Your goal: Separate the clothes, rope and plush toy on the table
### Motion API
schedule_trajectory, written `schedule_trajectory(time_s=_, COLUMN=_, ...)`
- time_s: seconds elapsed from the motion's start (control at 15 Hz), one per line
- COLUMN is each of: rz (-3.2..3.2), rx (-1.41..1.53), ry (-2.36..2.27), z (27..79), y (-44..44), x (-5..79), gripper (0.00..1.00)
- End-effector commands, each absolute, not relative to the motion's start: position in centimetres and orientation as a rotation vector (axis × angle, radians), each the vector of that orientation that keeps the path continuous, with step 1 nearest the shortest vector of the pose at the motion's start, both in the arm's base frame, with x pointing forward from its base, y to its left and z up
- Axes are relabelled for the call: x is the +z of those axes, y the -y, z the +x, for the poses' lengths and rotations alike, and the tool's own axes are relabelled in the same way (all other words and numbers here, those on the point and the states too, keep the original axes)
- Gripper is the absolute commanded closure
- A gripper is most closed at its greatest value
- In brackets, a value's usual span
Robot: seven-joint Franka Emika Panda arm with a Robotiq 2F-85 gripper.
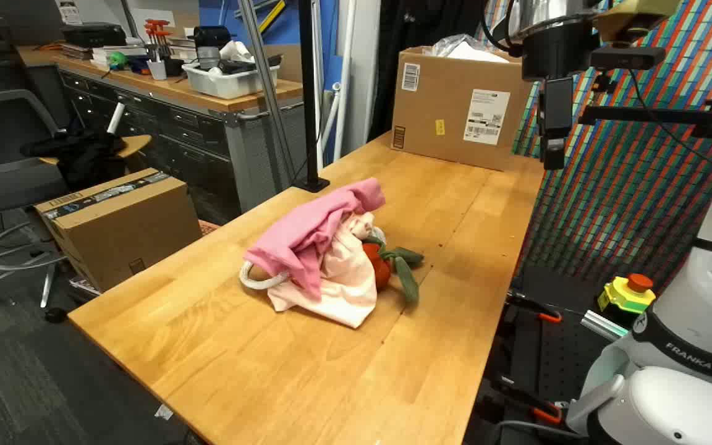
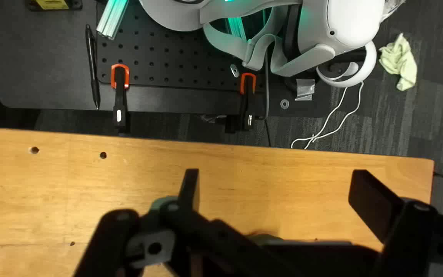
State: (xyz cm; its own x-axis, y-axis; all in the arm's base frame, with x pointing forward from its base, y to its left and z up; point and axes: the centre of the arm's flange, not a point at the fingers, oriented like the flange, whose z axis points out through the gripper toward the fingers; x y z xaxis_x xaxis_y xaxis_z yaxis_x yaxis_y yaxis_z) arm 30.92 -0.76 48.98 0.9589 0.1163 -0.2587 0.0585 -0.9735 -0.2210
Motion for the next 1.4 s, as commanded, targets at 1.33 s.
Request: schedule_trajectory(time_s=1.33, rz=-3.288, rx=0.463, ry=0.731, z=48.6, y=-12.1, x=46.6, gripper=0.00)
